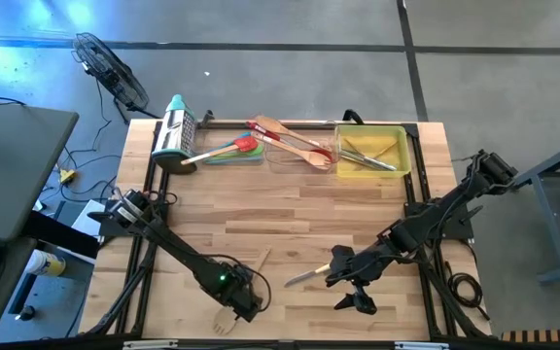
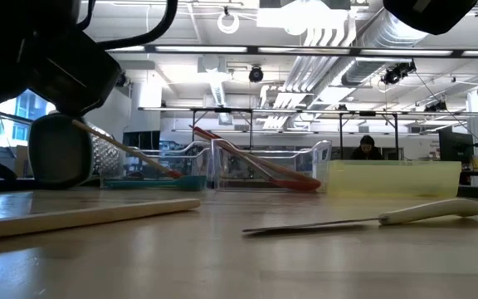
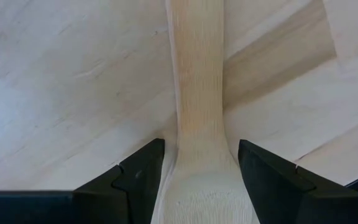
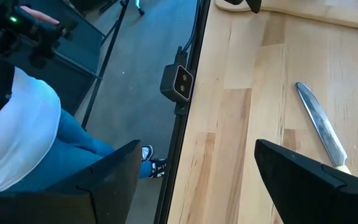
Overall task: Pick & Place Kitchen Items
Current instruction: Put the brown serving spork into the right transparent bin
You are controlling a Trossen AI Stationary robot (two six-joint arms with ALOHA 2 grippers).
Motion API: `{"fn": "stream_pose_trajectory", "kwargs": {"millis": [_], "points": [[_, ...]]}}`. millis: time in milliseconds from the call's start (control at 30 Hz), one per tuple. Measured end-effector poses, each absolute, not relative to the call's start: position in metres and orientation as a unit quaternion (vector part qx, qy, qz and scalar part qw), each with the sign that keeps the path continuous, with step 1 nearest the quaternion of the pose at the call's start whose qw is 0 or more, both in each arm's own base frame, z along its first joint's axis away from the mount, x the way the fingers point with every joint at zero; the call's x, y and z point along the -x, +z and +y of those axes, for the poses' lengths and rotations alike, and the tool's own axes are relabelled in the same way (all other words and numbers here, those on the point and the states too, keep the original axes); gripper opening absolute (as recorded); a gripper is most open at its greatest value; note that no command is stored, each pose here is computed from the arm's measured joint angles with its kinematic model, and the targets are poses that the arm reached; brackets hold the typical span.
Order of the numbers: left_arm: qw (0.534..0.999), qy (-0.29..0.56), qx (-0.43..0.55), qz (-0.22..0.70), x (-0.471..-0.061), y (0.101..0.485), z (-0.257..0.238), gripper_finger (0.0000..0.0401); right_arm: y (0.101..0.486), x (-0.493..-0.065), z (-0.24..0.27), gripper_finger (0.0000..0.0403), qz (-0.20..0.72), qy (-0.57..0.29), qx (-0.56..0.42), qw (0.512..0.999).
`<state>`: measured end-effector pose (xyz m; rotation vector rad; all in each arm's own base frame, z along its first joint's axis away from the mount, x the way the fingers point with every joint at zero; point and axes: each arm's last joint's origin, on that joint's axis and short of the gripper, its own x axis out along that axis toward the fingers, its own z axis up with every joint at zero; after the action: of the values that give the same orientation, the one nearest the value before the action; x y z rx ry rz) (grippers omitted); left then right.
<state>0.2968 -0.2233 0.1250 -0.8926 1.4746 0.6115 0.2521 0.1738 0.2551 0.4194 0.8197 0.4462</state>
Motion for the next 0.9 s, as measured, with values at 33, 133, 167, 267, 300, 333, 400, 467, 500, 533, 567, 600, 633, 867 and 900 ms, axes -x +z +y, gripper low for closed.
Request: {"fn": "stream_pose_trajectory", "kwargs": {"millis": [33,133,167,267,300,333,400,467,500,533,567,600,633,867,900], "points": [[0.607,0.266,0.386,0.641,-0.297,0.124,-0.223,0.0207,0.255,-0.252,0.174,0.0305,0.392,0.213,-0.201,0.872],[0.596,0.271,0.385,0.651,-0.297,0.116,-0.223,0.0207,0.255,-0.252,0.174,0.0305,0.393,0.213,-0.201,0.872],[0.594,0.274,0.385,0.651,-0.298,0.115,-0.223,0.0207,0.255,-0.252,0.174,0.0305,0.393,0.213,-0.201,0.872],[0.593,0.281,0.389,0.646,-0.298,0.114,-0.223,0.0207,0.255,-0.252,0.174,0.0305,0.393,0.213,-0.201,0.872],[0.595,0.283,0.388,0.644,-0.298,0.114,-0.223,0.0207,0.255,-0.252,0.174,0.0305,0.392,0.213,-0.200,0.872],[0.595,0.288,0.391,0.640,-0.299,0.114,-0.222,0.0207,0.255,-0.252,0.174,0.0305,0.392,0.213,-0.200,0.872],[0.589,0.295,0.398,0.638,-0.300,0.114,-0.220,0.0207,0.255,-0.252,0.174,0.0305,0.392,0.213,-0.200,0.872],[0.584,0.298,0.404,0.638,-0.302,0.114,-0.217,0.0207,0.255,-0.252,0.174,0.0305,0.392,0.213,-0.200,0.872],[0.582,0.299,0.405,0.639,-0.303,0.114,-0.216,0.0207,0.255,-0.252,0.174,0.0305,0.392,0.213,-0.200,0.872],[0.581,0.300,0.405,0.639,-0.303,0.113,-0.215,0.0207,0.255,-0.252,0.174,0.0305,0.392,0.213,-0.201,0.872],[0.581,0.303,0.406,0.637,-0.304,0.113,-0.214,0.0207,0.255,-0.252,0.174,0.0305,0.392,0.212,-0.200,0.873],[0.580,0.306,0.406,0.636,-0.305,0.113,-0.212,0.0207,0.255,-0.252,0.174,0.0305,0.391,0.210,-0.200,0.874],[0.577,0.307,0.407,0.638,-0.305,0.113,-0.211,0.0207,0.255,-0.252,0.173,0.0305,0.389,0.207,-0.199,0.875],[0.572,0.309,0.406,0.642,-0.306,0.111,-0.209,0.0207,0.255,-0.253,0.173,0.0305,0.388,0.203,-0.199,0.877],[0.572,0.308,0.406,0.643,-0.307,0.110,-0.210,0.0207,0.255,-0.253,0.173,0.0305,0.388,0.203,-0.199,0.877]]}}
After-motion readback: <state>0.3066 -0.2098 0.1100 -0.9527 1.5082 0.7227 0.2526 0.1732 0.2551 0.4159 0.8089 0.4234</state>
